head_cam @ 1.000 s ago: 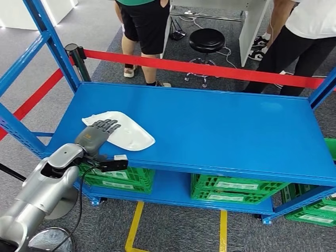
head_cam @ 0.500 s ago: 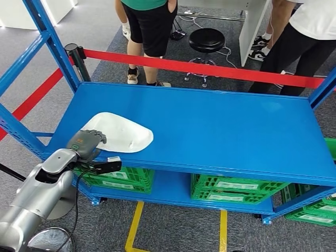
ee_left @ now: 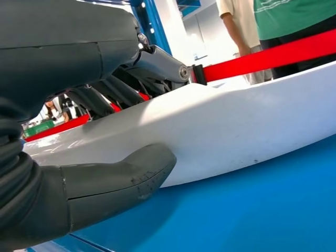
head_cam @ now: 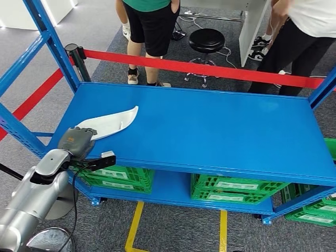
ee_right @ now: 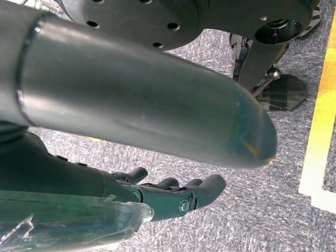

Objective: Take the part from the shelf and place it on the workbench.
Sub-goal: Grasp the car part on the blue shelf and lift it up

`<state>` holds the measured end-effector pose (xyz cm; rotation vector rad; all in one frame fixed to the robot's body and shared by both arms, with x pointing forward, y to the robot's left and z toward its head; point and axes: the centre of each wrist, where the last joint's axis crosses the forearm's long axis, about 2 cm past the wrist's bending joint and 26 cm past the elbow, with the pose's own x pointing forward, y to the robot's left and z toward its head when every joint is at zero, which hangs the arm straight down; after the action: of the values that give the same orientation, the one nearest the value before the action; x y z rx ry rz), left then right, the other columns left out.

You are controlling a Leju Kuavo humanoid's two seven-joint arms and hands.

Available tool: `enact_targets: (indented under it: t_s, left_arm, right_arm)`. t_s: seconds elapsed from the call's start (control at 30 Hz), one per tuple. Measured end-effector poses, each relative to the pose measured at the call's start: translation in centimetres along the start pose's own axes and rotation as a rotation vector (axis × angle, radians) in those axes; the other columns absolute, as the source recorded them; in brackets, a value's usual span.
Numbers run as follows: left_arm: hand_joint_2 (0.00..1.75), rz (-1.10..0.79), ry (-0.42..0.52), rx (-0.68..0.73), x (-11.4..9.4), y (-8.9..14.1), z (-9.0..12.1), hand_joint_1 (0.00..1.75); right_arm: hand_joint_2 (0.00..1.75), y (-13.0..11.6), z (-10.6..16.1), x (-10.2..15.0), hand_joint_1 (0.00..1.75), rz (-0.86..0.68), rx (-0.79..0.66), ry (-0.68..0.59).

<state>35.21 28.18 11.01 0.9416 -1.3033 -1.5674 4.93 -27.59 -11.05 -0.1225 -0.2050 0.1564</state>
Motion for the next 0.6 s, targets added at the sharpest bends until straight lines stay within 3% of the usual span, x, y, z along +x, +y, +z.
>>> enact_targets:
  t_s: [0.6]
  left_arm:
    - [1.75,0.089,-0.011,0.346,1.8,0.5,2.2,1.75]
  right_arm:
    - [0.00,0.0,0.0,-0.2,0.00,-0.003,-0.001,-0.017]
